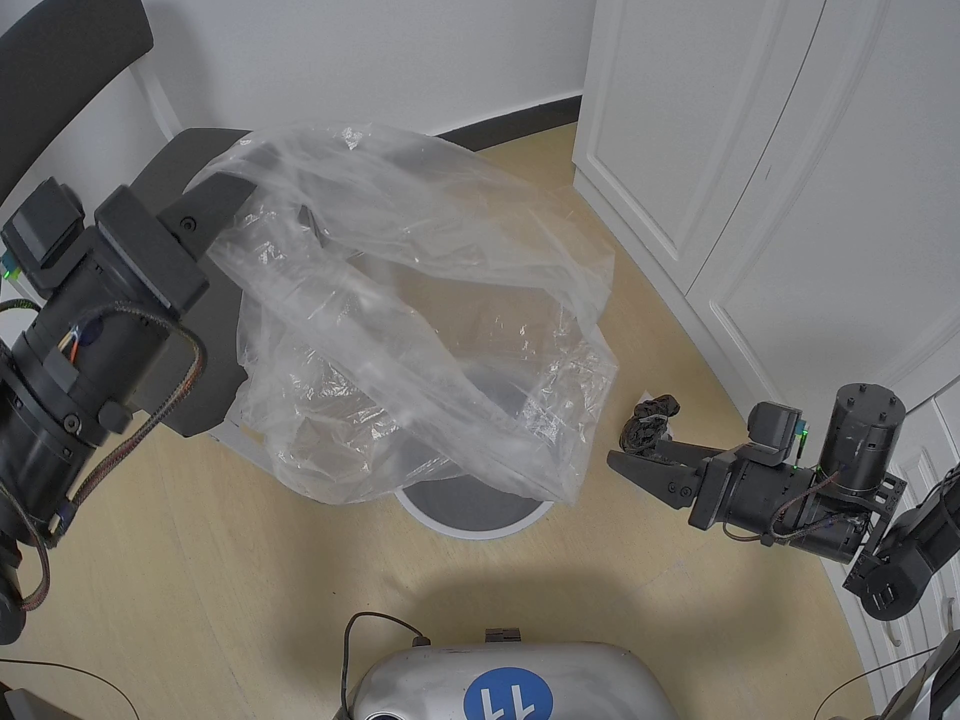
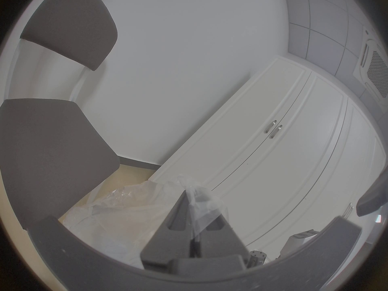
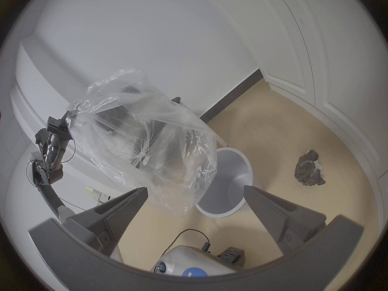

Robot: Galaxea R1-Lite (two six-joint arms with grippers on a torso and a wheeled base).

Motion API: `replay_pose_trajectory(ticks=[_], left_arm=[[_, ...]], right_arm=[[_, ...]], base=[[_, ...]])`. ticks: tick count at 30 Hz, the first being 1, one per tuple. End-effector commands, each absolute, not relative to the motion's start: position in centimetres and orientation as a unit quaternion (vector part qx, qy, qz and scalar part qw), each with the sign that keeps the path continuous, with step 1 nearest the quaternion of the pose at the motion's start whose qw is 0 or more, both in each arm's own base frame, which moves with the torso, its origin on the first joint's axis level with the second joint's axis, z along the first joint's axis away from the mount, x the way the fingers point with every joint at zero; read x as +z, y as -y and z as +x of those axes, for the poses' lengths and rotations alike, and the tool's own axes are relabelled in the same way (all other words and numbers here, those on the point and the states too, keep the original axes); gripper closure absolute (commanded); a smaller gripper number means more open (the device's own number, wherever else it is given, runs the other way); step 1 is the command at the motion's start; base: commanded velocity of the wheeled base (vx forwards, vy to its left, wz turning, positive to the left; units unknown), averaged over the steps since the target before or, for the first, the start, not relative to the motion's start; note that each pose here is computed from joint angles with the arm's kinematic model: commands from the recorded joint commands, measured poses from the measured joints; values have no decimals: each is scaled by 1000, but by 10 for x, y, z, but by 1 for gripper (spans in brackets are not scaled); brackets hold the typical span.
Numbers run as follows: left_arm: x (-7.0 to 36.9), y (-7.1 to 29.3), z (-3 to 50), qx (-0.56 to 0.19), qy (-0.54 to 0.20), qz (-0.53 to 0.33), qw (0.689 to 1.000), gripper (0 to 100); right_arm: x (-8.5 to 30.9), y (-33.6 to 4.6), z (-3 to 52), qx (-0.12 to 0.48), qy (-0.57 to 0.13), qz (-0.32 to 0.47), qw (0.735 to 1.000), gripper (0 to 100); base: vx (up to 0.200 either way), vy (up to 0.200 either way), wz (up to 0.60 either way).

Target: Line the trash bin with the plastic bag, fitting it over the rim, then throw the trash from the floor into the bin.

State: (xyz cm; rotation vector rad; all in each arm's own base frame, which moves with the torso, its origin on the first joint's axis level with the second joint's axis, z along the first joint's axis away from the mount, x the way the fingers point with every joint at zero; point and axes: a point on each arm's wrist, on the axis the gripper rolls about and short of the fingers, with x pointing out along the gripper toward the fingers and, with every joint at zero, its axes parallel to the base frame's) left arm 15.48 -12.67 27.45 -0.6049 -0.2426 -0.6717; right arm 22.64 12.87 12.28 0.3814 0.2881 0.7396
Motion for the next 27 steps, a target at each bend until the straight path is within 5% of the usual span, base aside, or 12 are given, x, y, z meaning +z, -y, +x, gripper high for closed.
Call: replay_pose_trajectory(ticks=[1,12,27], left_arm=[[276,126,153,-326,119,-292,891,100],[278,125,151,-328,124,-294,889,100],[278,125,149,-331,124,-295,888,100]], right_arm=[[110,-136,239,351,-160,200,901,0],[100,-154,259,331,-171,290,881,0],[65,-184,259,341,-176,316,867,0]], base=[[0,0,0],[0,0,0],[0,0,0]])
